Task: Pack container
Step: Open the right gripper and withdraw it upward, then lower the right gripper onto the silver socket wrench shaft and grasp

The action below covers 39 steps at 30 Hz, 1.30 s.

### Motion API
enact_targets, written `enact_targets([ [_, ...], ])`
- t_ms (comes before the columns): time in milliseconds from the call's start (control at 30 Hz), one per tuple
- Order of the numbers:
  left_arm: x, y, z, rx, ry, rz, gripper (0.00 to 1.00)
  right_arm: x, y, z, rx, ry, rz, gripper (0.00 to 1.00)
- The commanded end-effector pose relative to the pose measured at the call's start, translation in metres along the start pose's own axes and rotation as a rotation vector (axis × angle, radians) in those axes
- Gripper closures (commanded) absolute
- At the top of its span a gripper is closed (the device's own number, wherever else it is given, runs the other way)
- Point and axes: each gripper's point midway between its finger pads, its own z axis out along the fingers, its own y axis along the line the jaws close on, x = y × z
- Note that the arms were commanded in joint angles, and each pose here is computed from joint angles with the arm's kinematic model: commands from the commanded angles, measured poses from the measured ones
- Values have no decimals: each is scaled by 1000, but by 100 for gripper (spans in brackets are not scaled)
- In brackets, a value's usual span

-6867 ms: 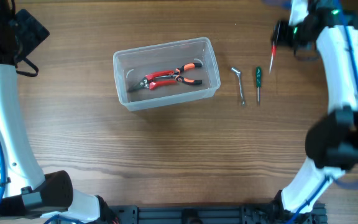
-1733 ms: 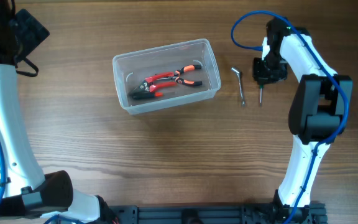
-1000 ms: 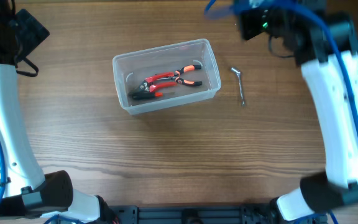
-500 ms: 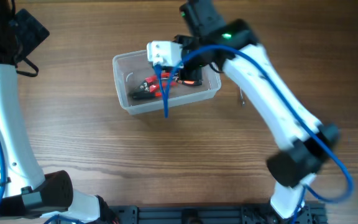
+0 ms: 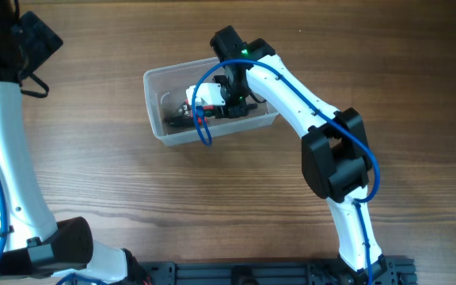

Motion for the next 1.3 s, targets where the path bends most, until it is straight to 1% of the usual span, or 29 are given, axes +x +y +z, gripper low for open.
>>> enact_targets([
  [0, -3, 1, 0, -7, -8, 14, 0, -14, -14, -11, 58, -36, 208, 30],
  [33, -3, 1, 0, -7, -8, 14, 0, -17, -17, -16, 74, -45, 245, 26],
  [67, -3, 1, 0, -7, -8, 14, 0, -23, -23, -30, 105, -60, 273, 25],
  [200, -3, 1, 0, -7, -8, 14, 0, -34, -48, -93, 288, -69, 381, 26],
  [267, -3, 1, 0, -7, -8, 14, 0, -37, -62, -144, 443, -76, 505, 31],
  [300, -3, 2, 0, -7, -8, 15, 0, -37, -65, -162, 498, -80, 551, 31],
  [333, -3, 1, 0, -7, -8, 14, 0, -35, -66, -188, 571, -89, 611, 30],
  [400, -3, 1, 0, -7, -8, 14, 0, -28, -65, -234, 696, -114, 713, 25],
  [500, -3, 1, 0, -7, -8, 14, 0, -9, -59, -289, 822, -169, 860, 16],
  [567, -3, 1, 0, -7, -8, 14, 0, 15, -53, -320, 886, -222, 1014, 12],
  [600, -3, 1, 0, -7, -8, 14, 0, 29, -51, -331, 905, -239, 1090, 9],
  [667, -3, 1, 0, -7, -8, 14, 0, 71, -45, -341, 922, -265, 1329, 9],
  [700, -3, 1, 0, -7, -8, 14, 0, 87, -42, -342, 923, -265, 1413, 10],
  [733, -3, 1, 0, -7, -8, 14, 0, 113, -37, -338, 916, -254, 1552, 12],
  [767, -3, 1, 0, -7, -8, 14, 0, 133, -33, -334, 903, -242, 1644, 11],
  [833, -3, 1, 0, -7, -8, 14, 0, 169, -25, -314, 833, -195, 1773, 11],
  [900, -3, 1, 0, -7, -8, 14, 0, 191, -20, -294, 763, -157, 1834, 12],
  [967, -3, 1, 0, -7, -8, 14, 0, 209, -16, -263, 660, -109, 1869, 16],
  [1033, -3, 1, 0, -7, -8, 14, 0, 217, -11, -230, 543, -64, 1863, 24],
  [1067, -3, 1, 0, -7, -8, 14, 0, 220, -7, -205, 461, -26, 1853, 25],
  [1100, -3, 1, 0, -7, -8, 14, 0, 220, -5, -191, 415, -4, 1845, 26],
  [1133, -3, 1, 0, -7, -8, 14, 0, 220, -2, -178, 372, 25, 1840, 28],
  [1267, -3, 1, 0, -7, -8, 14, 0, 221, 16, -130, 238, 156, 1806, 30],
])
